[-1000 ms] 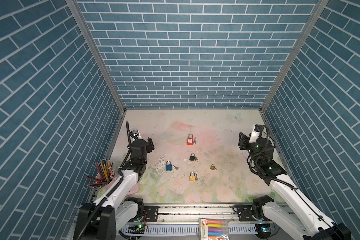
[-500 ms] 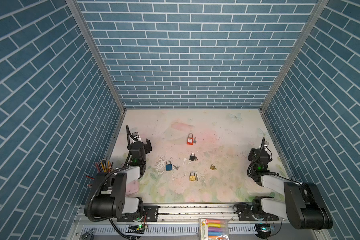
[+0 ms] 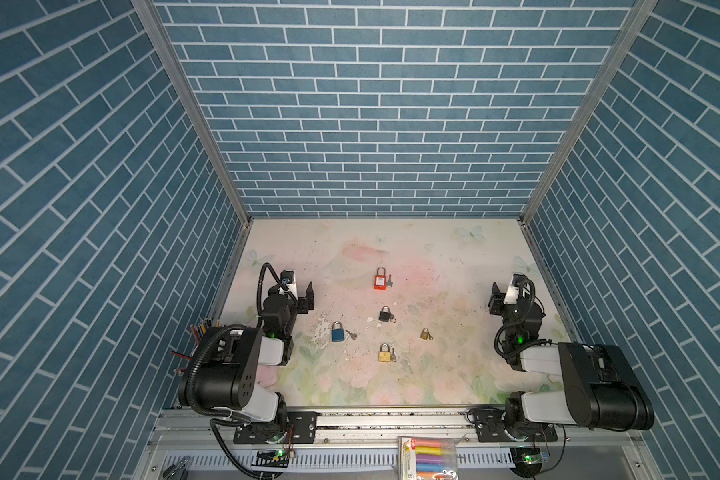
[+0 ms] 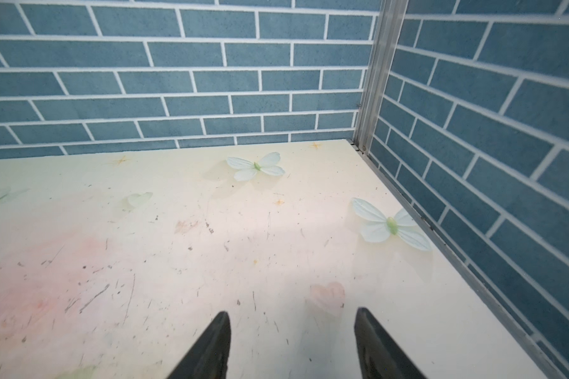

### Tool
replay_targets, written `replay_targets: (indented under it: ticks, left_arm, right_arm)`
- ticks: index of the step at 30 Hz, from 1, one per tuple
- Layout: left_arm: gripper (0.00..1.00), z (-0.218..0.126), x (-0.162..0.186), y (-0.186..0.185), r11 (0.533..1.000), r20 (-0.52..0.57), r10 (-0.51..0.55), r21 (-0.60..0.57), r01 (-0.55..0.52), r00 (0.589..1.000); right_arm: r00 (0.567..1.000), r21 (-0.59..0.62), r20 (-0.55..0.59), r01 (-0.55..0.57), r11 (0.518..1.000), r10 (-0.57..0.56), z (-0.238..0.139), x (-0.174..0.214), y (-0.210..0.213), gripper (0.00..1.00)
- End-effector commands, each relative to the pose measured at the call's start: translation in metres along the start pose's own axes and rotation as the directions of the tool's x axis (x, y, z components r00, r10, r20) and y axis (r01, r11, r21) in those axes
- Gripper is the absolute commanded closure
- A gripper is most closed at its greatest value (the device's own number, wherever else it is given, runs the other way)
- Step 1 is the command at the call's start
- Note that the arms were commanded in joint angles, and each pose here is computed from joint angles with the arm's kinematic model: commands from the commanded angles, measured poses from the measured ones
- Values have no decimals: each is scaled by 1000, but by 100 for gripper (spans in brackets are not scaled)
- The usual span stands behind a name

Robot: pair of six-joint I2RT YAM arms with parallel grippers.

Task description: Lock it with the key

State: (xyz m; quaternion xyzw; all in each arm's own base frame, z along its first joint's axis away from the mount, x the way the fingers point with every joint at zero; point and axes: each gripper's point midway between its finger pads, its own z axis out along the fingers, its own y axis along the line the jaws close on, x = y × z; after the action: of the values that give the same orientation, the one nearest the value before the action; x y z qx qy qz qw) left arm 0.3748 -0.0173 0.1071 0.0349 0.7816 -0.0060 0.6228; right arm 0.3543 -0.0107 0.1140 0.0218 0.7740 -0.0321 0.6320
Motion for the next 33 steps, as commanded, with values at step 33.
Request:
replay_targets:
  ticks: [33]
  left_arm:
    - [13,4,-14,11,997,41,-3,-73,6,999]
  right_arm:
    - [1000,-7,6,-15,1000,15,23,-5,-5,9]
